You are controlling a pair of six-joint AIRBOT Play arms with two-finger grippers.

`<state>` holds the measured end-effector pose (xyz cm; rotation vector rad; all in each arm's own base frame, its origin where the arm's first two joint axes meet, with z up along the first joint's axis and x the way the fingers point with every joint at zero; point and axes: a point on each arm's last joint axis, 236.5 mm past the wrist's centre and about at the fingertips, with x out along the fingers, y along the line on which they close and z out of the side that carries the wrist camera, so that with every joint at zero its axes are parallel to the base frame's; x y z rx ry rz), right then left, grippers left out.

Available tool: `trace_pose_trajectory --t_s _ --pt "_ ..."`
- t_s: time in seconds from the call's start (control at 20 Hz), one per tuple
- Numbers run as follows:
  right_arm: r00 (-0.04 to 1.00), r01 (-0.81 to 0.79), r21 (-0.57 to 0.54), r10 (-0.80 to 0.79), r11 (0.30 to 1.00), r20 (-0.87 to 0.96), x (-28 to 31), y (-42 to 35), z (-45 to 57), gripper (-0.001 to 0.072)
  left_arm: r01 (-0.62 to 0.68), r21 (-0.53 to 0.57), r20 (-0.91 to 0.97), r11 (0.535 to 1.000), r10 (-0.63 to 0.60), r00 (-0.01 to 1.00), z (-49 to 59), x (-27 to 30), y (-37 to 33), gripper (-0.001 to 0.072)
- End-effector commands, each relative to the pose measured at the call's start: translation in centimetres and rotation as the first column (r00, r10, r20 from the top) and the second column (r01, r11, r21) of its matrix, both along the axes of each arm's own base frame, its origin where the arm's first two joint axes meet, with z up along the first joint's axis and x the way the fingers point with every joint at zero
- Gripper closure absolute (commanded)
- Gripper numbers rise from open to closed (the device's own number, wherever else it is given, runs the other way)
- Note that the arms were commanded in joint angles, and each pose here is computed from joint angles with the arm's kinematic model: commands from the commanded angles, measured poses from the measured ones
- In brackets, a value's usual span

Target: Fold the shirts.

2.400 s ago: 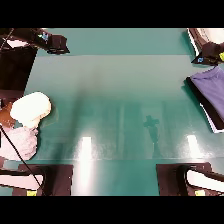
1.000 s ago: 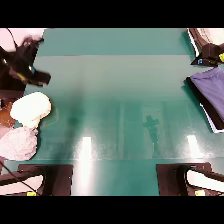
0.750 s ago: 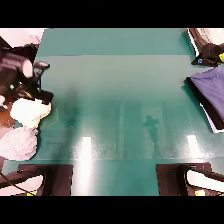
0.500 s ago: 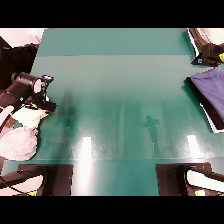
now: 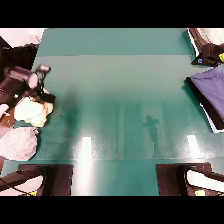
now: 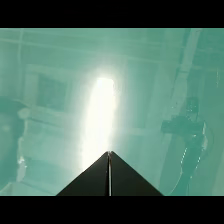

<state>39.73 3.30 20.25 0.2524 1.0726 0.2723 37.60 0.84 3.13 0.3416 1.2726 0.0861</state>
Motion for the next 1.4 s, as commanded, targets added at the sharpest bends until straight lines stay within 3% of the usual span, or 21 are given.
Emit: trace_pose_trajectory --t_s 0.0,0.2,0.4,0.55,1.0,1.05,1.1,1.15,1.35 --pt "1.000 0.000 0.002 0.000 1.000 0.005 0.1 0.1 0.1 0.0695 0.183 -0.056 0.261 0.982 -0.163 0.952 11.5 2.3 -4.6 0.0680" --pt "1.000 0.004 0.003 -0.004 1.000 0.015 0.3 0.0 0.2 0.0695 0.456 -0.099 0.573 0.885 -0.324 0.753 26.2 -0.5 -12.3 0.0680" --pt "1.000 0.003 0.008 -0.003 1.000 0.018 0.4 0.1 0.3 0.0695 0.702 -0.137 0.703 0.699 -0.431 0.566 32.1 -4.2 -21.1 0.0680" --pt "1.000 0.004 0.008 -0.004 1.000 0.021 0.4 0.1 0.3 0.0694 0.756 -0.194 0.650 0.625 -0.496 0.576 28.9 -3.9 -25.7 0.0680" --pt "1.000 0.003 0.008 -0.003 1.000 0.018 0.3 0.1 0.3 0.0695 0.670 -0.319 0.336 0.670 -0.581 0.741 10.6 4.1 -31.4 0.0676" --pt "1.000 0.003 0.007 -0.003 1.000 0.018 0.3 0.1 0.3 0.0695 0.669 -0.311 0.328 0.675 -0.584 0.742 10.3 4.2 -31.2 0.0499" --pt "1.000 0.003 0.007 -0.003 1.000 0.018 0.3 0.1 0.3 0.0695 0.664 -0.295 0.323 0.688 -0.582 0.746 10.5 4.5 -30.5 0.0216" --pt "1.000 0.004 0.005 -0.004 1.000 0.018 0.4 0.1 0.3 0.0694 0.647 -0.283 0.303 0.708 -0.574 0.761 10.9 4.7 -29.1 0.0184" --pt "1.000 0.001 0.005 -0.002 1.000 0.011 0.2 0.1 0.2 0.0695 0.455 -0.372 0.209 0.809 -0.404 0.891 12.9 4.3 -20.8 0.0183"
